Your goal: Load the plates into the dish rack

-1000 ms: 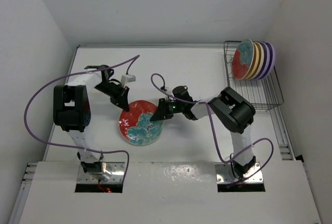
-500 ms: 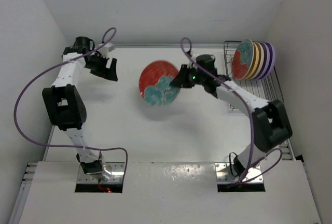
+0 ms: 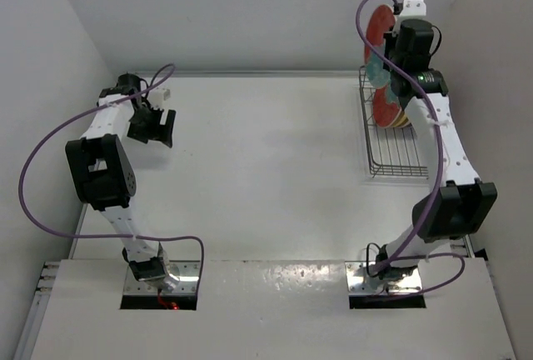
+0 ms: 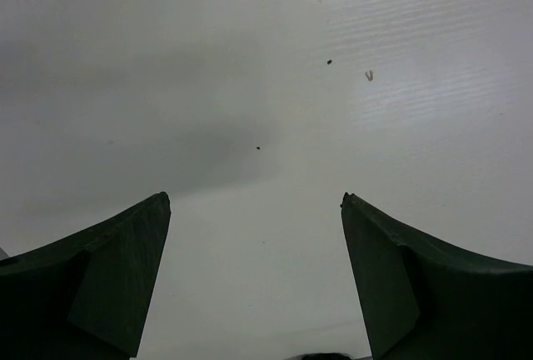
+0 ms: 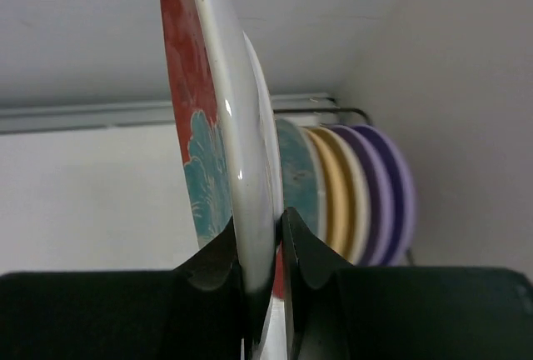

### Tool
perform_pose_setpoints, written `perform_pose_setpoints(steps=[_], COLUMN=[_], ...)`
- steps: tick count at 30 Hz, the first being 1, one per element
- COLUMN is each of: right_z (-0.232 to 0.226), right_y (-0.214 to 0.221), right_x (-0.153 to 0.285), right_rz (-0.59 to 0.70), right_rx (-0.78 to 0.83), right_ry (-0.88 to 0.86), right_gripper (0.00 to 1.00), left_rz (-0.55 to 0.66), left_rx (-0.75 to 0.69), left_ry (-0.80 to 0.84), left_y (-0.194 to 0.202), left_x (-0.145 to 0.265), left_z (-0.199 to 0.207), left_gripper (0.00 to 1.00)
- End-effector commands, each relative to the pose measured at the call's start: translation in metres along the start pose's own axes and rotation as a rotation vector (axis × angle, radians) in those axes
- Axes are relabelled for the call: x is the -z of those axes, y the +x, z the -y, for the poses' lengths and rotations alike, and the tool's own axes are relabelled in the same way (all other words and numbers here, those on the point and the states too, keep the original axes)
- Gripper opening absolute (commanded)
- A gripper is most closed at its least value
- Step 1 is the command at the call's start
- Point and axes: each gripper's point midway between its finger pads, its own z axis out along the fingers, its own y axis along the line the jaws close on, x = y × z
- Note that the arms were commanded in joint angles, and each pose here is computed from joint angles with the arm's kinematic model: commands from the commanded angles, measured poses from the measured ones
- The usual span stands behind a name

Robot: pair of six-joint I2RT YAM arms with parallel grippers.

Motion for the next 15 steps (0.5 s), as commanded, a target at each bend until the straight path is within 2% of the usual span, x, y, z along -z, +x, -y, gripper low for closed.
perform_pose_setpoints(steps=[1,9,15], right_z=[0.043,0.065,0.063], right_y=[-0.036,0.019,0.079], right_x=[-0.009,-0.054,-0.075], right_rz=[0.102,0.007,-0.084], right_rx=[0.154,0.221,0.210], right_ry=[0.192,0.342,0.347], right_gripper=[0.00,0.00,0.00], left_rz=[0.028,0.028,0.019], left_rx=[0.001,0.001,-0.007], left_ry=[-0.037,-0.037,-0.024], left_y=[-0.005,-0.003,0.002], left_x=[0.010,0.012,0.010], left_z=[-0.004,-0.003,0.000], left_gripper=[0.88,0.88,0.88])
